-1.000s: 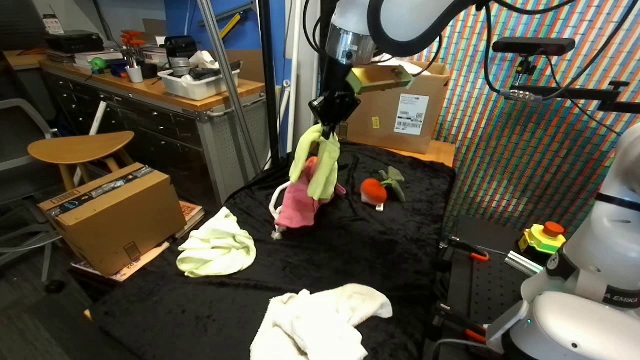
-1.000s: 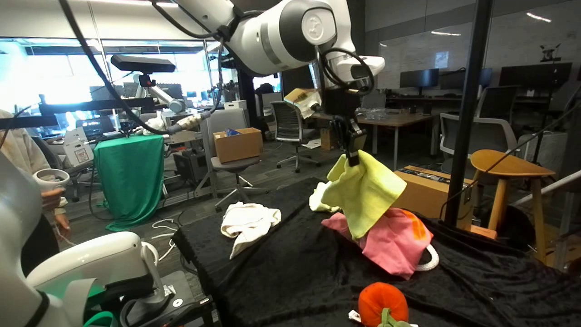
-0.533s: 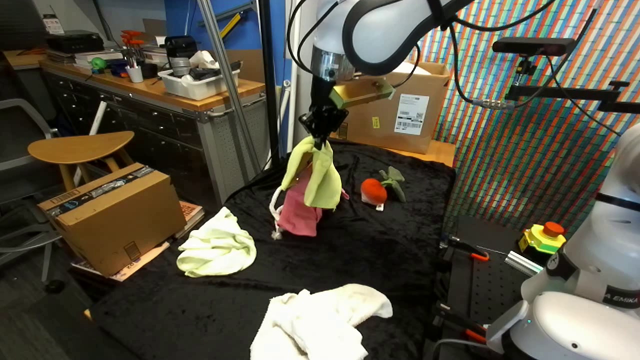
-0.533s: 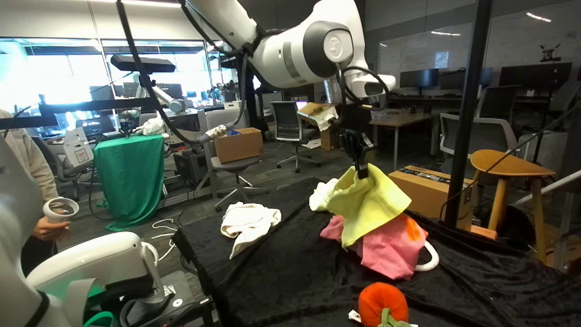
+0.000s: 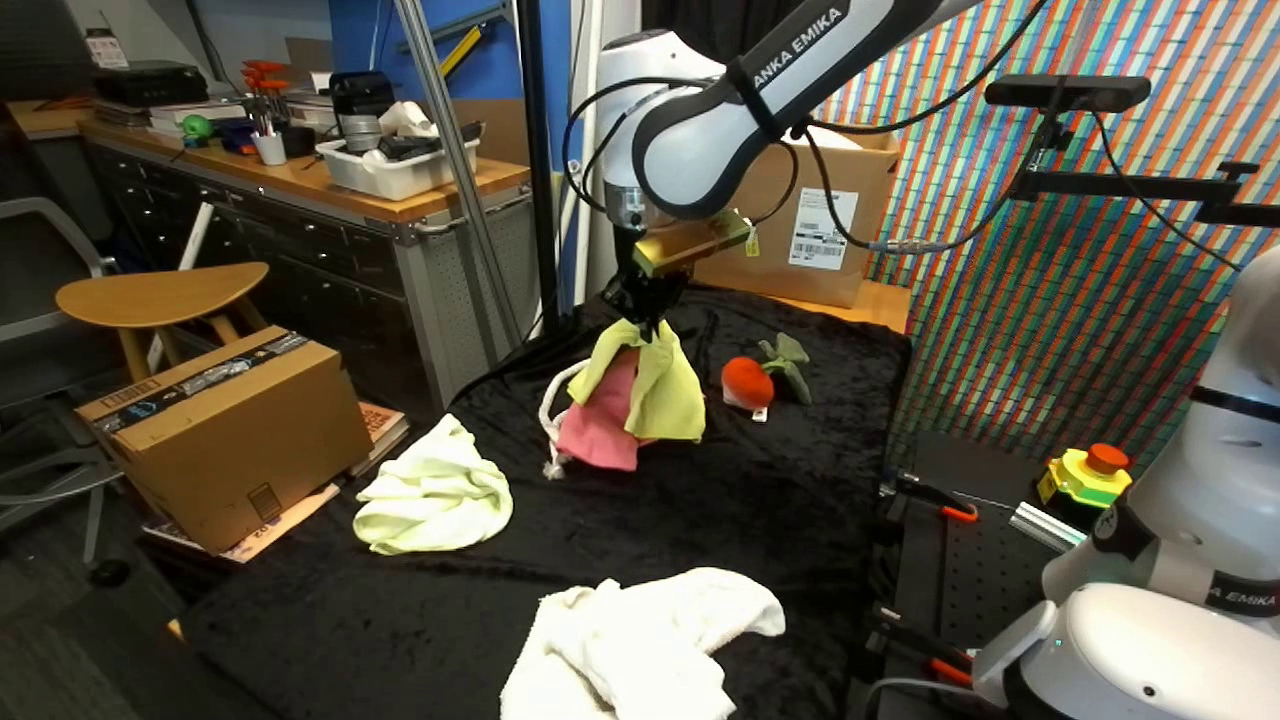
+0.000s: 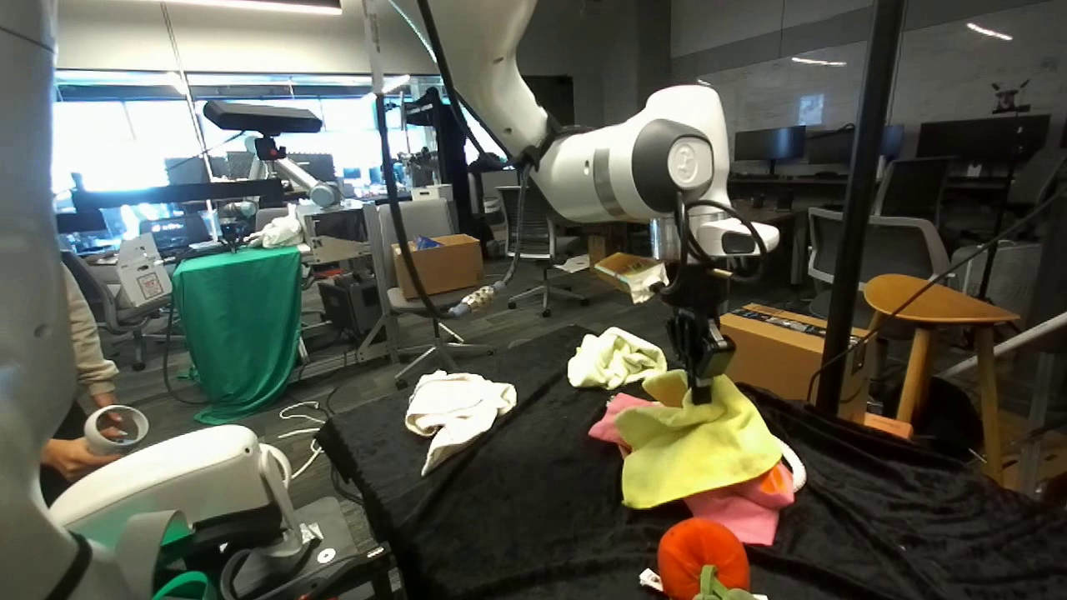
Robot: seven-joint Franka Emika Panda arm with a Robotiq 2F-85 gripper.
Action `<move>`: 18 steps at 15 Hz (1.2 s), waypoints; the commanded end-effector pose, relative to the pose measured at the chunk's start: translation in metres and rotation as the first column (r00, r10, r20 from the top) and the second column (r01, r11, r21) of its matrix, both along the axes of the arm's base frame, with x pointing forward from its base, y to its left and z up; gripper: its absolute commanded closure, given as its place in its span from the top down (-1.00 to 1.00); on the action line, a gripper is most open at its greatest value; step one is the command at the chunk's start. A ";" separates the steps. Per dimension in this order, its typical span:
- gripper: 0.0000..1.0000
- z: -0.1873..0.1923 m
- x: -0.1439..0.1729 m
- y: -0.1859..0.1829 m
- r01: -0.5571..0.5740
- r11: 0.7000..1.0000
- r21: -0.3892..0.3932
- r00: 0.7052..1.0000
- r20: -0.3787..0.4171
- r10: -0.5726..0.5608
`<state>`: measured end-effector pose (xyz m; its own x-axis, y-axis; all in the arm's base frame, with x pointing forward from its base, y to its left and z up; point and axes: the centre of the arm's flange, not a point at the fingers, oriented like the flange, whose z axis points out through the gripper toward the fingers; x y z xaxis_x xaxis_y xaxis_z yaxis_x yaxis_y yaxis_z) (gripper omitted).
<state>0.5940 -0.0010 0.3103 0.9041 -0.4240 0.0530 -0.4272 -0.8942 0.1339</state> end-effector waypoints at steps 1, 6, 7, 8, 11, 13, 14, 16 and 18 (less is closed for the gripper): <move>-0.96 -0.017 0.031 -0.004 0.051 0.998 -0.034 0.997 -0.056 -0.053; -0.88 -0.025 0.034 -0.002 0.036 0.999 -0.040 0.995 -0.094 -0.040; -0.38 -0.021 0.032 -0.001 0.028 0.999 -0.046 0.995 -0.093 -0.032; -0.37 -0.016 0.029 0.000 0.019 0.998 -0.053 0.996 -0.089 -0.024; 0.01 0.009 0.017 0.006 -0.014 0.998 -0.068 0.997 -0.073 0.009; 0.29 0.029 0.008 0.011 -0.041 0.995 -0.086 0.997 -0.072 0.035; 0.46 0.040 0.004 0.013 -0.060 0.994 -0.091 0.996 -0.076 0.053; 0.77 0.064 -0.004 0.021 -0.099 0.990 -0.104 0.994 -0.061 0.093; 0.98 0.088 -0.010 0.032 -0.146 0.982 -0.118 0.989 -0.042 0.142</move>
<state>0.6050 0.0181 0.3592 0.9342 -0.3549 0.0373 -0.3529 -0.9034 0.2436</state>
